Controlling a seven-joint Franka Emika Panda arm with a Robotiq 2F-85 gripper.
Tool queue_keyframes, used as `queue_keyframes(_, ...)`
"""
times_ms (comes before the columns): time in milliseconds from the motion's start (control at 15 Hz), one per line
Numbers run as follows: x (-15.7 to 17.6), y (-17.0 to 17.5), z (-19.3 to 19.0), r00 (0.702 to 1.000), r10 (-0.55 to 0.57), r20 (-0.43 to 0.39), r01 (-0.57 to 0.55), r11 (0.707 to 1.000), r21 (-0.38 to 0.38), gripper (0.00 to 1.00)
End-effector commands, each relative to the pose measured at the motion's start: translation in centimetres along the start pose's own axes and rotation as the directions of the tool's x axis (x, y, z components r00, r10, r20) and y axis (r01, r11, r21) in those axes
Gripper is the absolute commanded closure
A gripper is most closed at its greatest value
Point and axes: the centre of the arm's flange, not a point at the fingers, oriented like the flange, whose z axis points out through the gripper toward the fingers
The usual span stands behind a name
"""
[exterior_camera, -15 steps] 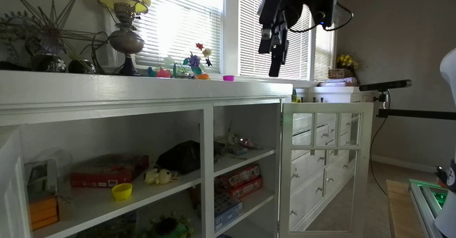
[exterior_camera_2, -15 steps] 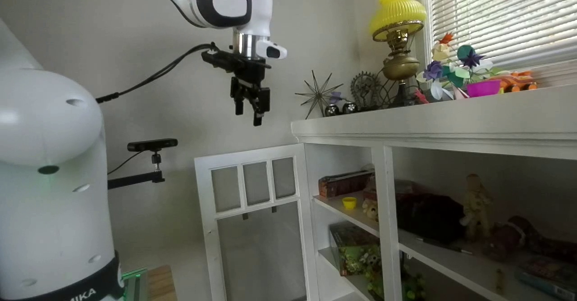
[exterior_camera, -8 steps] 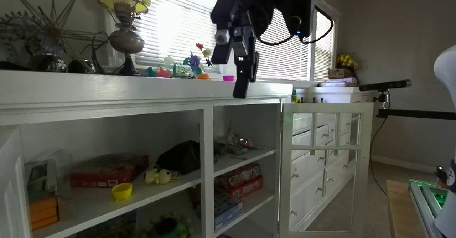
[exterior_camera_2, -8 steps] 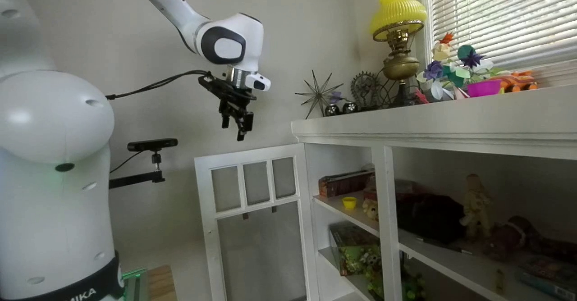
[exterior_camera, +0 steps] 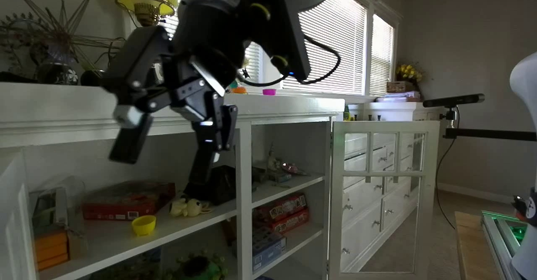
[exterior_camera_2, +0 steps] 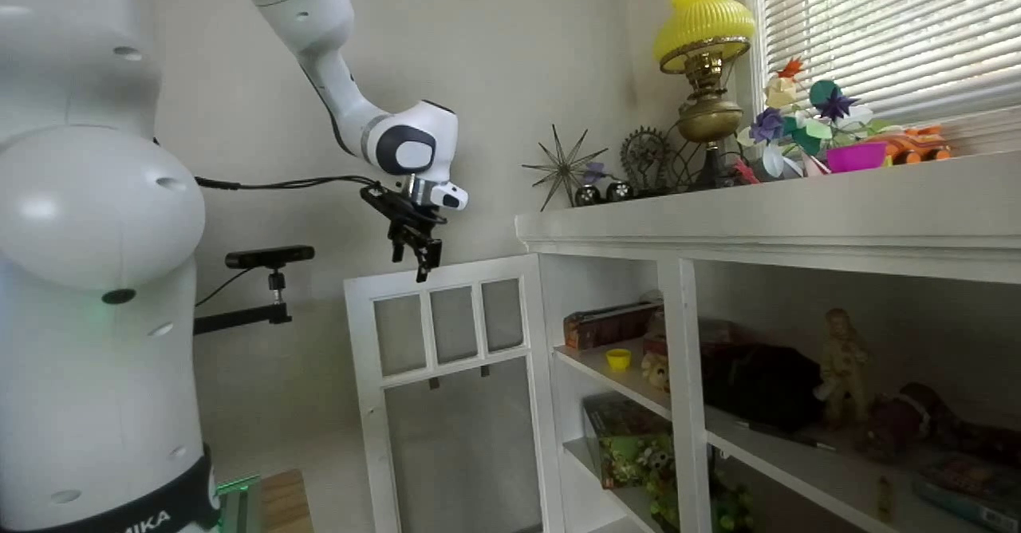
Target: Close the cabinet's left door
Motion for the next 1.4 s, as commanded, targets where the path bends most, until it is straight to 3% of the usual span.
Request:
queue_keyframes(0,5.4,-3.3,2.8,1.000,0.022,-0.004,-0.022,1.000,0.021,0.00)
queue_keyframes(467,8.2,-5.9,3.5,0.995,0.100,0.004,-0.100,0.991,0.095,0.00)
queue_keyframes(1333,8.9,-6.5,7.3,0.986,0.162,0.026,-0.163,0.986,0.021,0.00)
